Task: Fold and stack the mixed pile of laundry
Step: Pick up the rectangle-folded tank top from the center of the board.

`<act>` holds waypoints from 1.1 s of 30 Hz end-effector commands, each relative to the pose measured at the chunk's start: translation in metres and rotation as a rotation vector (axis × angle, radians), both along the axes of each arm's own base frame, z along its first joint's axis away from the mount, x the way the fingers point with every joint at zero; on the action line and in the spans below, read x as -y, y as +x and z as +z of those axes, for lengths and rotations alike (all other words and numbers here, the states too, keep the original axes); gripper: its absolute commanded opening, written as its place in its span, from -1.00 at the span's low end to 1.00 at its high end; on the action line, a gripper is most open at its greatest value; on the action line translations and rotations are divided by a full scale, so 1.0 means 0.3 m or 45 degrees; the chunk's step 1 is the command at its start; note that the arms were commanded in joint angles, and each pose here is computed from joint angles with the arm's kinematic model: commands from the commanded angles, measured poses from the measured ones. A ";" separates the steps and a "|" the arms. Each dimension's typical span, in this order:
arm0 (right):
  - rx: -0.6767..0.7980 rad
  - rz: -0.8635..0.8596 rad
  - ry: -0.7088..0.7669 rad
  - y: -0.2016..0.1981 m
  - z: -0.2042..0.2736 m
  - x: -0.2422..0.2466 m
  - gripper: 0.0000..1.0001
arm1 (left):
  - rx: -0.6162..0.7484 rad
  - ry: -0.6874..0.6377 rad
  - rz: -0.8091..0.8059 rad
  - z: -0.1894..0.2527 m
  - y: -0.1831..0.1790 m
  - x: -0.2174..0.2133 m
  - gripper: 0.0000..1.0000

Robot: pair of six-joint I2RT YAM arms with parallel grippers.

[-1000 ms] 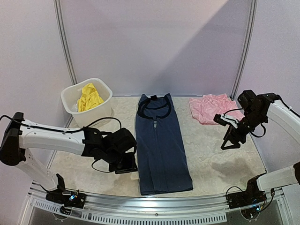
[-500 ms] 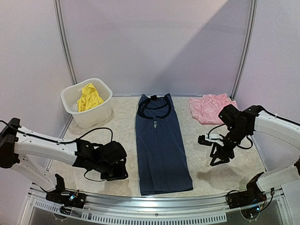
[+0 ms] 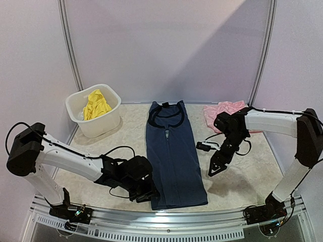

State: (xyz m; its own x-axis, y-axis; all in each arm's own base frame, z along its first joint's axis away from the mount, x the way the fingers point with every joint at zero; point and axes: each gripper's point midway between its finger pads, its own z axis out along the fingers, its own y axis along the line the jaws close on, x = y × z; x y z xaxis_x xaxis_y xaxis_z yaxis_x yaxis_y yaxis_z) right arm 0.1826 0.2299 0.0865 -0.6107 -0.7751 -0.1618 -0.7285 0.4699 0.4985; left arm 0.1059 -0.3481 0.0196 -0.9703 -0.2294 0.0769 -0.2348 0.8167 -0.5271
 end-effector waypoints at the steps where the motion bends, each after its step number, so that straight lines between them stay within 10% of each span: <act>1: -0.319 -0.206 0.003 -0.044 -0.038 -0.059 0.31 | -0.126 0.080 0.011 -0.062 -0.059 -0.025 -0.18; 17: -0.594 -0.490 -0.223 -0.223 -0.153 0.024 0.44 | -0.277 0.148 -0.015 -0.098 -0.149 -0.036 -0.25; 33: -0.678 -0.416 -0.291 -0.254 -0.259 -0.034 0.09 | -0.270 0.141 0.021 -0.101 -0.135 -0.081 -0.34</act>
State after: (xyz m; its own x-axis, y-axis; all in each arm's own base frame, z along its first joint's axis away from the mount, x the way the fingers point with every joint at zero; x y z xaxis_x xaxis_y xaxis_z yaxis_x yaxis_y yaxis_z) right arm 0.1113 0.2328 0.0246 -0.7894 -0.4637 0.4023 -0.1326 0.7687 0.6257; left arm 0.0719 -0.3586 0.0170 -0.9372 -0.2196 0.2710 -0.3320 0.7995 -0.5005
